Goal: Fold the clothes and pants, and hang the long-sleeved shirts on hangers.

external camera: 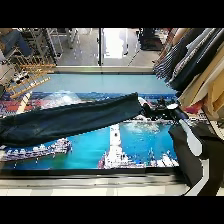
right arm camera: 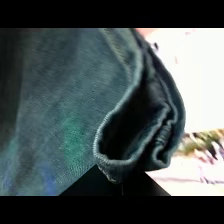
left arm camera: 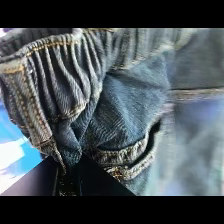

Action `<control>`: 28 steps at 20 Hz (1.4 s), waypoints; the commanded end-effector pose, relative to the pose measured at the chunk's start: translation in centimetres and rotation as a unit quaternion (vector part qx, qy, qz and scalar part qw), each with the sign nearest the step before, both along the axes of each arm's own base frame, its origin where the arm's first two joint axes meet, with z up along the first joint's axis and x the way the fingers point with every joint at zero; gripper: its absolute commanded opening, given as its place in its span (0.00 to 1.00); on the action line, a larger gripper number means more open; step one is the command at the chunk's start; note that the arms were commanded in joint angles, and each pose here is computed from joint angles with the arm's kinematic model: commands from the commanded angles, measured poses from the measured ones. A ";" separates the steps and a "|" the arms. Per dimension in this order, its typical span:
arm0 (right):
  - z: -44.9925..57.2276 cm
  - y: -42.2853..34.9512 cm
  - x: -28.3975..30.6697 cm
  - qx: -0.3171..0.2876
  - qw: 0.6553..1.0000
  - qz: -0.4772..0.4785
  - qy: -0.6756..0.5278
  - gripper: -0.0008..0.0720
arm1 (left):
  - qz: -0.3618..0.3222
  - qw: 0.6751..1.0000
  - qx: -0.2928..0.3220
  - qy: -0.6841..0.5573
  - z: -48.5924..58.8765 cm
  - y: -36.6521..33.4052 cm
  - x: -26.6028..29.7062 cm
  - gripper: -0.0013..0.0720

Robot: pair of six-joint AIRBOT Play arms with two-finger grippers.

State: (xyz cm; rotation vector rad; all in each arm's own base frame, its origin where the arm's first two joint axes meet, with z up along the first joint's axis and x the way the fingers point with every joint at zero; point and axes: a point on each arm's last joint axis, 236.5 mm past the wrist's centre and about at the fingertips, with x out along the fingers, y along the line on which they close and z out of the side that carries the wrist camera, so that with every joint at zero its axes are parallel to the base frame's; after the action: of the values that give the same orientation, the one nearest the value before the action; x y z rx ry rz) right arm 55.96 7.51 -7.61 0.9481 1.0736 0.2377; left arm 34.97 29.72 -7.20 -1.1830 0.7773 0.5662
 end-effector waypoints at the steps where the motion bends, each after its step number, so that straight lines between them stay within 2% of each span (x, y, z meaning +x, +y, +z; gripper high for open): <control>1: 4.5 -0.5 1.6 -0.009 0.998 0.024 -0.049 0.06 | -0.010 0.997 0.001 -0.077 5.6 0.2 4.8 0.04; 3: 6.8 -1.1 -1.7 -0.079 0.988 0.128 -0.043 0.06 | -0.099 0.988 0.064 -0.104 10.8 0.6 6.0 0.04; 5: 6.3 -2.5 -8.8 -0.159 0.956 0.245 0.033 0.06 | -0.173 0.976 0.132 -0.028 12.1 2.1 3.2 0.04; 6: 6.3 -2.7 -12.2 -0.170 0.940 0.287 0.067 0.06 | -0.191 0.970 0.150 0.021 11.3 2.9 1.4 0.04; 9: 5.5 -1.4 -19.4 -0.142 0.928 0.324 0.118 0.06 | -0.251 0.943 0.167 0.140 6.8 3.9 -3.6 0.04; 13: 2.3 3.3 -31.8 -0.090 0.903 0.371 0.198 0.08 | -0.277 0.906 0.172 0.272 2.9 6.5 -9.5 0.04; 14: 1.8 4.2 -34.0 -0.085 0.900 0.376 0.203 0.28 | -0.275 0.904 0.174 0.278 2.7 6.9 -9.8 0.04; 15: 1.8 4.2 -35.4 -0.089 0.898 0.378 0.207 0.61 | -0.271 0.905 0.178 0.274 2.7 7.2 -9.7 0.24; 16: 2.2 3.3 -35.5 -0.105 0.904 0.359 0.206 0.73 | -0.270 0.906 0.178 0.272 2.9 7.2 -9.6 0.82; 17: 2.6 1.7 -34.6 -0.127 0.915 0.331 0.194 0.73 | -0.262 0.909 0.179 0.271 3.2 7.2 -9.5 0.97; 18: 3.2 -0.2 -32.9 -0.145 0.932 0.287 0.169 0.73 | -0.249 0.916 0.176 0.261 4.0 7.1 -8.9 0.98; 20: 2.9 -3.9 -30.3 -0.145 0.957 0.201 0.150 0.73 | -0.227 0.941 0.160 0.191 6.7 5.7 -5.7 0.98; 21: 2.3 -5.0 -29.6 -0.141 0.962 0.187 0.142 0.73 | -0.226 0.955 0.137 0.130 8.5 3.9 -3.3 0.98; 22: 1.8 -5.5 -28.6 -0.126 0.968 0.176 0.127 0.73 | -0.240 0.963 0.108 0.056 10.5 1.4 -0.7 0.90; 23: 1.4 -5.7 -27.2 -0.114 0.974 0.167 0.099 0.73 | -0.268 0.960 0.081 -0.019 12.6 -1.3 1.4 0.64; 24: 1.0 -5.7 -25.8 -0.106 0.979 0.156 0.079 0.73 | -0.305 0.947 0.056 -0.082 14.6 -4.0 2.9 0.26; 25: 0.6 -5.5 -24.7 -0.100 0.981 0.155 0.061 0.73 | -0.353 0.926 0.040 -0.129 16.2 -6.8 3.5 0.04; 28: -1.1 -4.5 -22.0 -0.079 0.984 0.154 0.037 0.73 | -0.460 0.874 0.006 -0.153 17.2 -12.8 3.2 0.04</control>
State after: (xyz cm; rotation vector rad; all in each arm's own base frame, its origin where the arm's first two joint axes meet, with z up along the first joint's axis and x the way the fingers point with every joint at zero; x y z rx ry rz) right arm 30.88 3.17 -7.42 0.6182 1.3825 0.3530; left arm 37.37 23.47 6.34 -0.7476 0.9877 -0.0766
